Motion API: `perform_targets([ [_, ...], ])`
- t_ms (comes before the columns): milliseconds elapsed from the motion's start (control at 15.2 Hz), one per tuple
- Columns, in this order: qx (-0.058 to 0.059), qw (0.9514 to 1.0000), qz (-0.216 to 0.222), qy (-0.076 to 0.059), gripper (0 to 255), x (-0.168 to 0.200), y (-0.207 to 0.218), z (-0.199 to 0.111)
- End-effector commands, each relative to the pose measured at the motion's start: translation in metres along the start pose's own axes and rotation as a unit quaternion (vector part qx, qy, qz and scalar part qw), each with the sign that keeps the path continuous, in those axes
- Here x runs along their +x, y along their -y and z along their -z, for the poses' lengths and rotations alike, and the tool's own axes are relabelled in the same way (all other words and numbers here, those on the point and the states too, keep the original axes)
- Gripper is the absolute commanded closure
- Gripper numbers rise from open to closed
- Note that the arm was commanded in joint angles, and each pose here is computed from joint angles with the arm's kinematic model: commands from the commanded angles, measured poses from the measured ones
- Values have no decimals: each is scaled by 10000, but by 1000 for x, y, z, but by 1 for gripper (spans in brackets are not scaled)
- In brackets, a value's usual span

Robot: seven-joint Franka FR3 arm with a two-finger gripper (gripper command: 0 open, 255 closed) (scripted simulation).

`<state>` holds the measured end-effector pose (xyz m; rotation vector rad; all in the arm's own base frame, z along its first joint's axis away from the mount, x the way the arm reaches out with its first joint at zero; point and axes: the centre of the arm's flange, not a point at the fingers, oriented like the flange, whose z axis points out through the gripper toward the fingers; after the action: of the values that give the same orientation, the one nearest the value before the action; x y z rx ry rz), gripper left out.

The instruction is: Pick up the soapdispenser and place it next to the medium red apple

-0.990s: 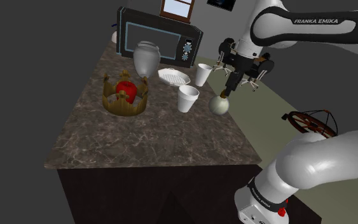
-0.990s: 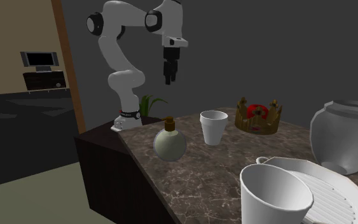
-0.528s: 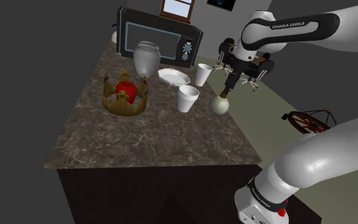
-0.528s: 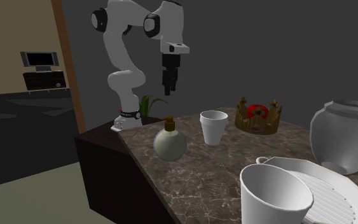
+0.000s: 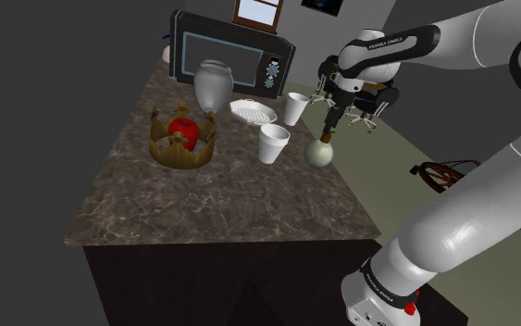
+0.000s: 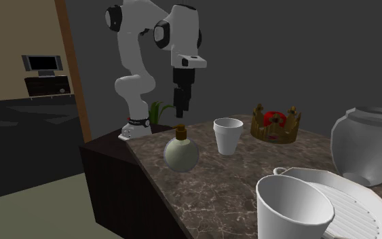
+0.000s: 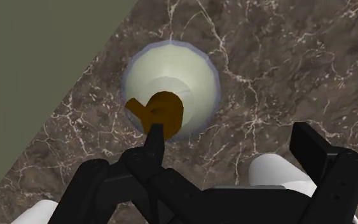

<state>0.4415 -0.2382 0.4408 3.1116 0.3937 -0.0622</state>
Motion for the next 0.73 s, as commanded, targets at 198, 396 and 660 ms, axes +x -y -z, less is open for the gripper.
perform_targets([
  [198, -46, 10000, 44, -24, 0, 17, -49, -16],
  [396, -46, 10000, 44, -24, 0, 17, -49, -32],
  [660, -46, 10000, 44, -24, 0, 17, -50, -56],
])
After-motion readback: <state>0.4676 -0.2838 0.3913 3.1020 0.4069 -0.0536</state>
